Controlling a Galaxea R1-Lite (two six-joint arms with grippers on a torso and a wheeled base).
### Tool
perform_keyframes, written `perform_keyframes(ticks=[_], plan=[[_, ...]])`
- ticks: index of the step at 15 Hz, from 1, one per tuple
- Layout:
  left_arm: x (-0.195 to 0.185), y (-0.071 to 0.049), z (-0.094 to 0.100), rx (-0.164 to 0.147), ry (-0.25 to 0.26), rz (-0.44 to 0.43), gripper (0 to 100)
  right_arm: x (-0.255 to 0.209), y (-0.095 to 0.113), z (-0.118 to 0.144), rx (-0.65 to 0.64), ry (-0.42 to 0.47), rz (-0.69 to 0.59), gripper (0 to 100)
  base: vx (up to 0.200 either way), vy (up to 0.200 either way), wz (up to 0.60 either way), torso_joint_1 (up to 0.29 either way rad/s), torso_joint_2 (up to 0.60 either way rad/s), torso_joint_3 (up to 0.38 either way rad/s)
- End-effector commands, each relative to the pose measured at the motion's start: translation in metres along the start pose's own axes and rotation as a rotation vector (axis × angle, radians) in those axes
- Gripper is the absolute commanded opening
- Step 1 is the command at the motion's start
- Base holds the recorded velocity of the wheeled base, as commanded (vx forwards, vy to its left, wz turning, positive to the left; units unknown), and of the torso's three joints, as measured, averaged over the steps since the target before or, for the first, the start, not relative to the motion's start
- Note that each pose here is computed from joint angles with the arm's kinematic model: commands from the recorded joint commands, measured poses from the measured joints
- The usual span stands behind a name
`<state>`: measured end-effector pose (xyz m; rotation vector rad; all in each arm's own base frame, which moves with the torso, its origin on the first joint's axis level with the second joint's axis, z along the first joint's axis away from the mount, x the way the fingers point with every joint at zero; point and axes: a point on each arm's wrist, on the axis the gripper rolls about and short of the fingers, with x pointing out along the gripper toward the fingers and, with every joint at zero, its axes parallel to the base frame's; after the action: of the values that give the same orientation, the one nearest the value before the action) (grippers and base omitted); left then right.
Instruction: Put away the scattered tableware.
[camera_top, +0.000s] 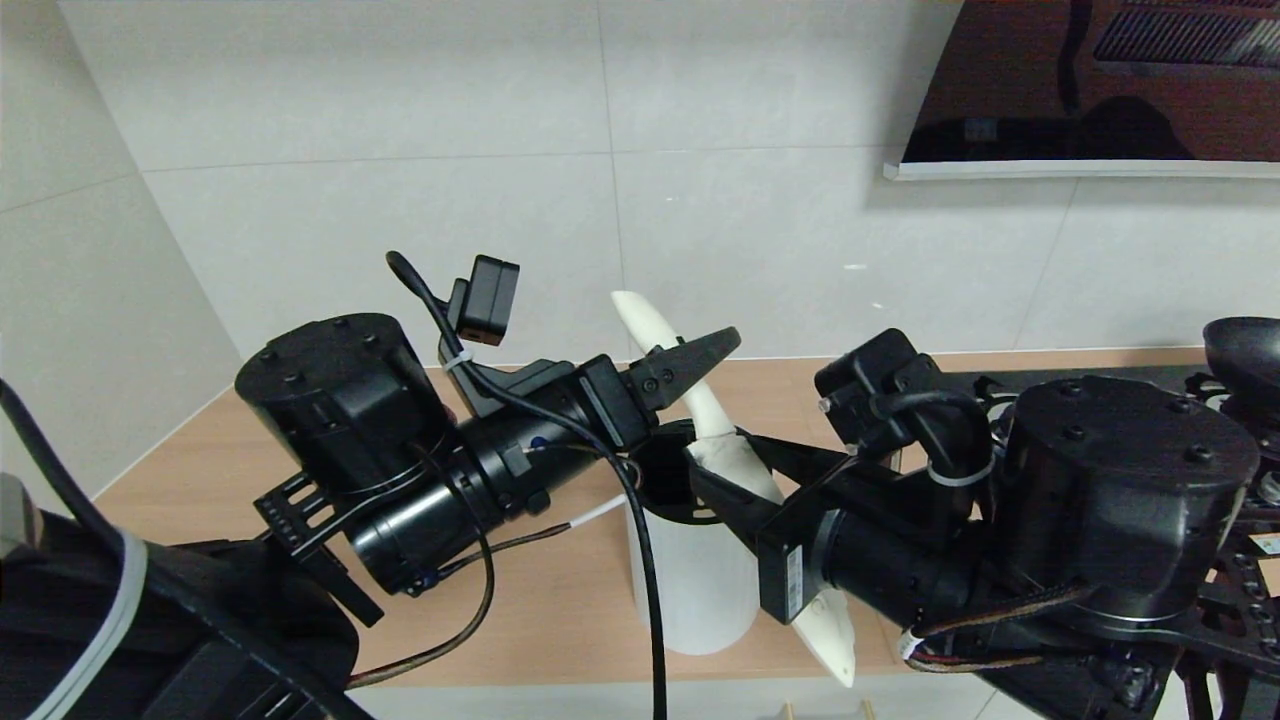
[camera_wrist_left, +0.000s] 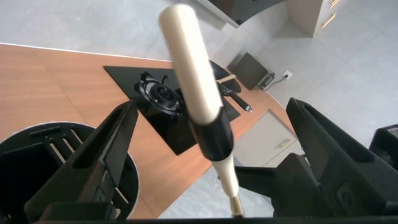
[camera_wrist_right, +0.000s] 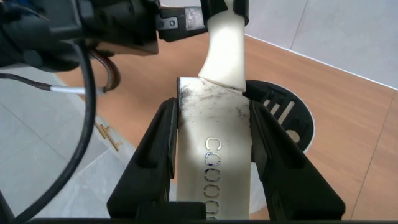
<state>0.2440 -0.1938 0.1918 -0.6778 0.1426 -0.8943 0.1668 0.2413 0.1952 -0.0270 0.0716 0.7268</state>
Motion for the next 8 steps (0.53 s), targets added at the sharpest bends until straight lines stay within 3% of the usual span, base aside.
perform_keyframes(ticks=[1,4,5,8], plan=[[-0.0007,-0.0014,0.0010,0.000,-0.002,-0.005,100,0.0007,0.0004,-0.0009,-0.001,0.002,0.001,0,0.000,0.000,0.00,0.000,0.00,0.000],[-0.0003,-0.0012,-0.0007,0.000,0.003,-0.004,100,0.0003,0.0007,-0.0005,0.000,0.001,0.002,0,0.000,0.000,0.00,0.000,0.00,0.000],[-0.0003,-0.0006,-0.0013,-0.001,0.006,-0.002,0,0.0002,0.0012,-0.0005,-0.001,0.001,0.004,0,0.000,0.000,0.00,0.000,0.00,0.000],[-0.0007,-0.0002,-0.0032,-0.003,0.020,-0.008,0,-0.0011,0.0045,-0.0006,-0.001,0.001,0.015,0,0.000,0.000,0.00,0.000,0.00,0.000]])
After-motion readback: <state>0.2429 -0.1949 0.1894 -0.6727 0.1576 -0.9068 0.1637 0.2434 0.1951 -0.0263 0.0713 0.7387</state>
